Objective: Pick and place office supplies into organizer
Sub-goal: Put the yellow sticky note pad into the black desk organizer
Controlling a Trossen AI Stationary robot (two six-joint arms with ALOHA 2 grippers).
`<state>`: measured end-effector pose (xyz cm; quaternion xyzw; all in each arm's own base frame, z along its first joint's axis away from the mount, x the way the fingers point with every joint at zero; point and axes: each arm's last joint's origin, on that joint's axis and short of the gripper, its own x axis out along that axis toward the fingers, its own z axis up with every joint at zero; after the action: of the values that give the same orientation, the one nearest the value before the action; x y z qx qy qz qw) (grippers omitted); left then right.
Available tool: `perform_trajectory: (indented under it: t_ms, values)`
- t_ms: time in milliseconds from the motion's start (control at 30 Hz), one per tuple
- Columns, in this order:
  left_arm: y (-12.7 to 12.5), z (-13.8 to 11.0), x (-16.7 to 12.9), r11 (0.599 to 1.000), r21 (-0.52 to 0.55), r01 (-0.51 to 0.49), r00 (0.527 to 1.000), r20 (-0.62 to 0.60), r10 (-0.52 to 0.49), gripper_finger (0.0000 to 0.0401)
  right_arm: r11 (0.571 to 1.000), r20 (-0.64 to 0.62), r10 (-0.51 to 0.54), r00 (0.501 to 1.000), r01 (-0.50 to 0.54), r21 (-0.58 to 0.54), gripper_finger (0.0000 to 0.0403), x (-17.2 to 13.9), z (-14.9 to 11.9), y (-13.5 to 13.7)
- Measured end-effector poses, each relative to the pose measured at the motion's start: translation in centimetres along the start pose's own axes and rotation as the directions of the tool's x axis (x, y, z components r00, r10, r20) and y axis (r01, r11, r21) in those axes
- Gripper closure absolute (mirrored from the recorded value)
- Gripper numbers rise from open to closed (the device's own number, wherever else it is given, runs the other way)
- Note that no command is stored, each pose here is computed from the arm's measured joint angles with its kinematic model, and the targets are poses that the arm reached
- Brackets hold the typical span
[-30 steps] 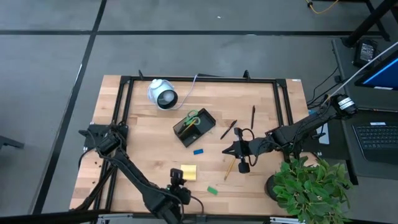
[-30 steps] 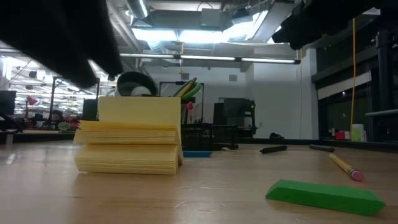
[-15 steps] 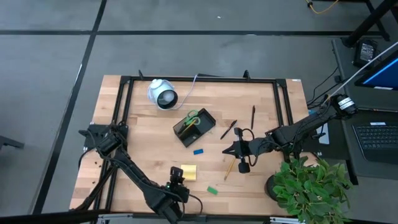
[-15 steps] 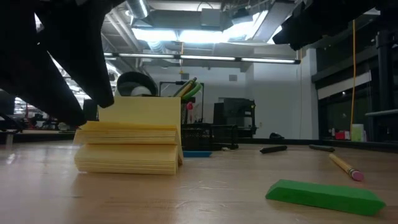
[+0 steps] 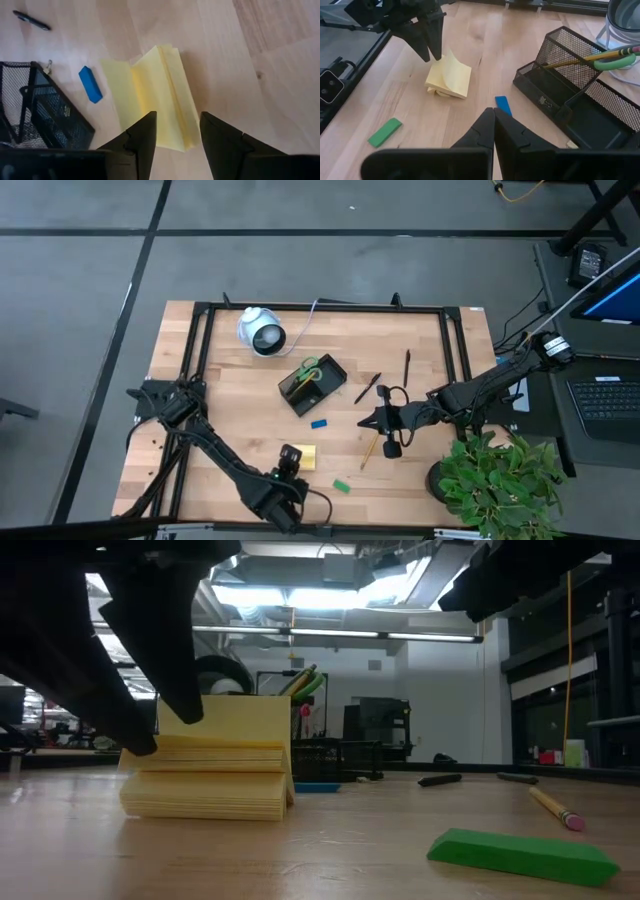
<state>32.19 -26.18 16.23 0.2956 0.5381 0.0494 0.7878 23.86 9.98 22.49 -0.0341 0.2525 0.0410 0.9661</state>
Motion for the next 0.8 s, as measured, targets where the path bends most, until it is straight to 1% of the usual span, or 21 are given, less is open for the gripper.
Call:
perform_trajectory:
  t_ms: [267, 433, 600, 667, 800]
  values:
    - [0.3, 0.7, 0.7, 0.997, 0.033, 0.073, 0.997, 0.010, -0.073, 0.0256, 1.000, 0.000, 0.000, 1.000, 0.000, 0.000, 0.0395, 0.0, 0.0, 0.0]
    - [-0.5, 0.3, 2.6, 0.992, 0.102, 0.070, 0.996, -0.055, -0.065, 0.0256, 1.000, 0.000, 0.000, 1.000, 0.000, 0.000, 0.0395, 0.0, 0.0, 0.0]
    - [-0.6, 0.1, 3.1, 0.991, 0.133, 0.025, 0.998, -0.066, -0.016, 0.0256, 1.000, 0.000, 0.000, 1.000, 0.000, 0.000, 0.0395, 0.0, 0.0, 0.0]
    - [-0.5, 0.1, 3.0, 0.991, 0.129, -0.019, 0.998, -0.062, 0.027, 0.0256, 1.000, 0.000, 0.000, 1.000, 0.000, 0.000, 0.0395, 0.0, 0.0, 0.0]
    - [-0.2, 0.6, 2.1, 0.990, 0.123, -0.067, 0.997, -0.027, 0.071, 0.0256, 1.000, 0.000, 0.000, 1.000, 0.000, 0.000, 0.0395, 0.0, 0.0, 0.0]
